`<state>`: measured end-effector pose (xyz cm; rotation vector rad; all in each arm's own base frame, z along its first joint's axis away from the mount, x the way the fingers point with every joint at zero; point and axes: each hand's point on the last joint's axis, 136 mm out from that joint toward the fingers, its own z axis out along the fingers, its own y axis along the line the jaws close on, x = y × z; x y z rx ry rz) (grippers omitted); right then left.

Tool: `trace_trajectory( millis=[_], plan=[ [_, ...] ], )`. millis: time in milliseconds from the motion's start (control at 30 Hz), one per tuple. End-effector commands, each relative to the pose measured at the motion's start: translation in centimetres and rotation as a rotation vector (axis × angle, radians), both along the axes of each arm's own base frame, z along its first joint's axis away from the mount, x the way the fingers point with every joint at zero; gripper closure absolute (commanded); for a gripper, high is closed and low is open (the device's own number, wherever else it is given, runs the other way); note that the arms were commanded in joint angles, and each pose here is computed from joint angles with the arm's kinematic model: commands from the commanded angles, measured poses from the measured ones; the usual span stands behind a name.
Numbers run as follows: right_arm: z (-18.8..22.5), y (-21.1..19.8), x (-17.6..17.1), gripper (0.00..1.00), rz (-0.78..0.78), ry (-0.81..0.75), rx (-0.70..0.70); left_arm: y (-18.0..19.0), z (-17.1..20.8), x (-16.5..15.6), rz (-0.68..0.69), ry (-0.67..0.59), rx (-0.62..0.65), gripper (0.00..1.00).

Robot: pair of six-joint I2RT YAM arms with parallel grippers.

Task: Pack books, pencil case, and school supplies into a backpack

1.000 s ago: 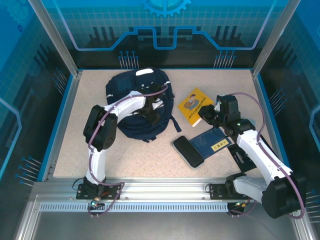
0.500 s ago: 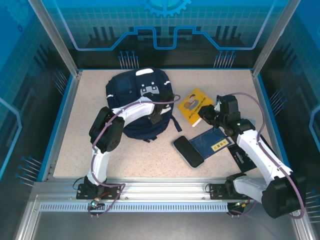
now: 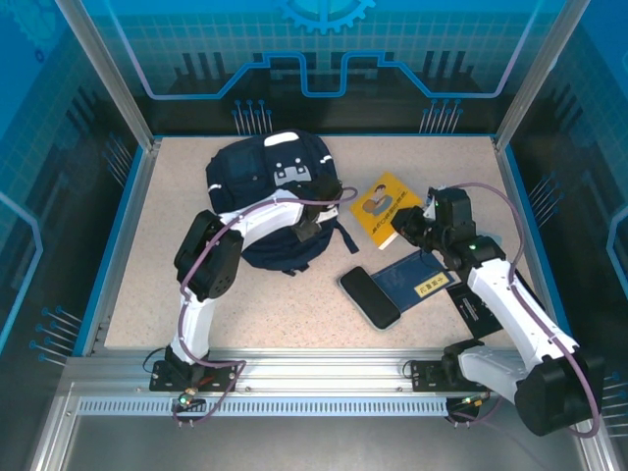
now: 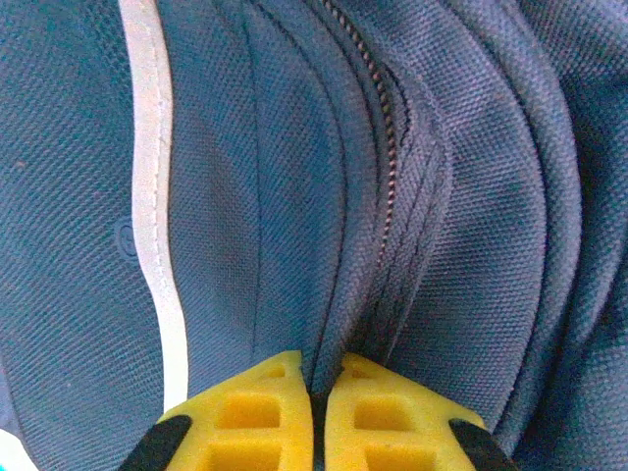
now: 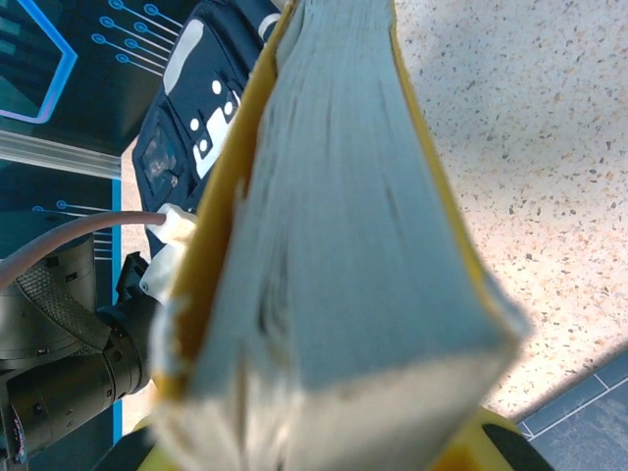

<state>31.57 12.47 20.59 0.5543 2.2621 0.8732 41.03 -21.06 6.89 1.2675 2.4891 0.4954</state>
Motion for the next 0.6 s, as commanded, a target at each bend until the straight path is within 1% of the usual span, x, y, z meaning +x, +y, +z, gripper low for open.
trace_trajectory(
  millis=[0, 200, 333, 567],
  plan=[
    [3.0, -0.4, 0.5, 0.86, -0.008, -0.101, 0.019, -0.6, 7.3, 2.2, 0.057, -0.203, -0.136, 0.98],
    [4.0, 0.5, -0.3, 0.86, 0.051, -0.129, 0.047, 0.2, 15.1, 3.2, 0.161, -0.451, -0.267, 1.00],
    [5.0, 2.1, -1.3, 0.86, 0.153, -0.151, 0.101, 0.7, 18.5, 3.2, 0.216, -0.541, -0.346, 1.00],
    [4.5, 4.8, -2.2, 0.85, 0.251, -0.118, 0.199, 0.7, 21.8, 3.1, 0.282, -0.629, -0.475, 1.00]
  ],
)
